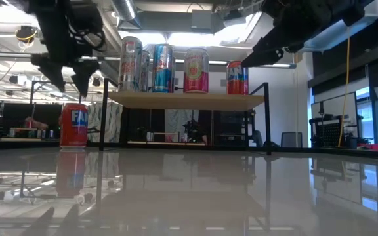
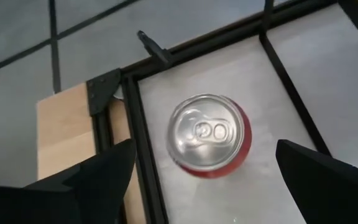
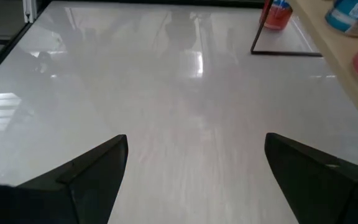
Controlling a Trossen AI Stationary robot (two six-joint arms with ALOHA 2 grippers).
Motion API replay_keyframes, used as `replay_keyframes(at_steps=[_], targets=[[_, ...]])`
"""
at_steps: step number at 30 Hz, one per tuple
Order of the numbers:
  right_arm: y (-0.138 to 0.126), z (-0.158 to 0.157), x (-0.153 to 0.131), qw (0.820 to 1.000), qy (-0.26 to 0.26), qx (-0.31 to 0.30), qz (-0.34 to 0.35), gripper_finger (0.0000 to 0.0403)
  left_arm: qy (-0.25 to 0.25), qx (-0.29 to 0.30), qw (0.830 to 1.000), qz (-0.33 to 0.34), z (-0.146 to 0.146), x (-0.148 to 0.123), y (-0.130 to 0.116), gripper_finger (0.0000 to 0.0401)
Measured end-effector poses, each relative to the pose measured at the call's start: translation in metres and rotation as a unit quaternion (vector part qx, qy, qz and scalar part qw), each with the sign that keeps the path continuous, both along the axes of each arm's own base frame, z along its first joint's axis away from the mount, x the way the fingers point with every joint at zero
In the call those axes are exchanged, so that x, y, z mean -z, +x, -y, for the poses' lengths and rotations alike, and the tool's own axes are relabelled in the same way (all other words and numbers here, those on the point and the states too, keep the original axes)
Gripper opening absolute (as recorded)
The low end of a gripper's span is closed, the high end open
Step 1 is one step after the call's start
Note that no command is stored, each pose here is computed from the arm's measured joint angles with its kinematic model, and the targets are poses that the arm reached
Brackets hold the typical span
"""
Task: Place canned beverage on shelf
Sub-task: Put the red soda can on the shelf
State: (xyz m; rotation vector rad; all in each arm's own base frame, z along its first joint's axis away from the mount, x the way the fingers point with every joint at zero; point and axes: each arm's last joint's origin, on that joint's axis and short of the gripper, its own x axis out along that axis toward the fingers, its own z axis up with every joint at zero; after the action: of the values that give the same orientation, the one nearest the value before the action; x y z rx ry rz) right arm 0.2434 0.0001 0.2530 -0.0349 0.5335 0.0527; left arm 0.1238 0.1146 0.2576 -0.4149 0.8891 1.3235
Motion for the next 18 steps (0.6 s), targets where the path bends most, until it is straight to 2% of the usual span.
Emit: replay_keyframes(at_steps=[4,10,18], targets=[[0.003,0.0,0.005,1.0,0.0,0.0,-0.01,0.0374,-0.023,0.008,1.0,-0.006,-0.015,0.006,0.002,0.0377],[0.004,0.0,0.007,1.0,0.0,0.0,-0.014,0.0374,-0.032,-0.003,0.999,-0.02,-0.033,0.013,-0.001,0.0377],[0.004,0.0,0.007,1.0,0.0,0.0,-0.013,0.0374,-0.08,0.009,0.997,-0.014,-0.05,0.025,-0.003,0.0377]])
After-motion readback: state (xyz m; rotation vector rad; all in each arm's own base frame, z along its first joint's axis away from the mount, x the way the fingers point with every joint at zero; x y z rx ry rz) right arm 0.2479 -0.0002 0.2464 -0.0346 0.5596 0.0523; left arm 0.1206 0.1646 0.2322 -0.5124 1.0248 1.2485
